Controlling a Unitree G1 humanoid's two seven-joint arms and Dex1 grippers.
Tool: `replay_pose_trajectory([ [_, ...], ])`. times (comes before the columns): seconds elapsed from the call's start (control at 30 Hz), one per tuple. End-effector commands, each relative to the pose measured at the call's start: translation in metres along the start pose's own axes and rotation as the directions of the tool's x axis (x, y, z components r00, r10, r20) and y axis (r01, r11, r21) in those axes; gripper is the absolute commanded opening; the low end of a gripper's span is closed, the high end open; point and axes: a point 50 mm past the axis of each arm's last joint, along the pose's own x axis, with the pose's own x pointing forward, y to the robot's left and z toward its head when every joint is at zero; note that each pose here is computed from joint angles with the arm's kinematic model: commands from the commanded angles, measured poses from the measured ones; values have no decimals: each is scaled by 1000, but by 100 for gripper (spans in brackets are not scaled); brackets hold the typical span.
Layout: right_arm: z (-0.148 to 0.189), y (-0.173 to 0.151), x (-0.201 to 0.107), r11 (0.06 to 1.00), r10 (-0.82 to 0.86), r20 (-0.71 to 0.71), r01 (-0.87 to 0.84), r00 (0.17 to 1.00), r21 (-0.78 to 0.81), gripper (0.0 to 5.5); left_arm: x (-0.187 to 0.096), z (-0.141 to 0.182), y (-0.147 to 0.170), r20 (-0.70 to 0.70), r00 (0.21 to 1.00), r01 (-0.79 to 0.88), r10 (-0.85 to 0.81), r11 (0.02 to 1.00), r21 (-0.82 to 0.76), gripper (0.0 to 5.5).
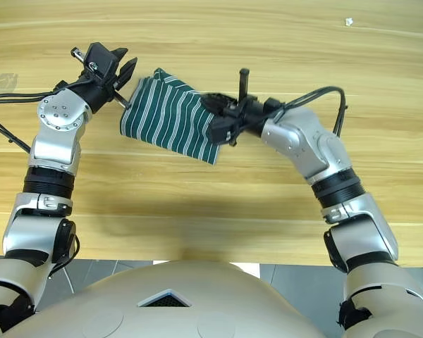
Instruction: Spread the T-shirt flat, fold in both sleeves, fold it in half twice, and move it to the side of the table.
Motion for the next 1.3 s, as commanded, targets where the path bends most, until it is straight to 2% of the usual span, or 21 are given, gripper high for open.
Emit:
replay_pose_trajectory([
  [0.03,4,18,2,997,75,14,-75,997,26,0,-4,-5,-24,-36,990,138,-138,990,16,66],
  [0.17,6,23,6,995,87,14,-87,996,50,0,-5,-12,-23,-74,990,124,-122,992,23,66],
  [0.3,-7,28,7,992,107,-63,-102,992,69,0,-8,-20,-30,-129,977,177,-172,984,23,117],
  [0.5,-39,33,1,988,138,-200,-120,970,102,0,-23,-47,-43,-303,921,271,-246,962,42,20],
  [0.57,-51,36,0,984,150,-245,-122,958,127,0,-30,-56,-45,-359,899,289,-252,956,53,5],
  [0.67,-65,37,0,981,148,-296,-102,944,163,0,-41,-65,-45,-409,876,303,-256,951,54,5],
  [0.87,-77,34,3,975,106,-341,-29,934,221,0,-49,-69,-58,-421,854,354,-306,934,40,5],
  [1.03,-61,4,4,972,-103,-275,156,956,177,0,-55,-42,-97,-275,846,430,-457,889,-156,5],
  [1.1,-48,-3,4,969,-146,-225,185,963,164,0,-58,-18,-110,-144,847,479,-511,852,-211,5],
  [1.2,-24,-4,-1,965,-181,-158,206,971,160,0,-54,39,-81,111,904,426,-412,886,-181,5],
  [1.3,0,4,-2,969,-162,-111,179,981,169,0,-49,68,-47,191,940,316,-284,934,-166,5],
])
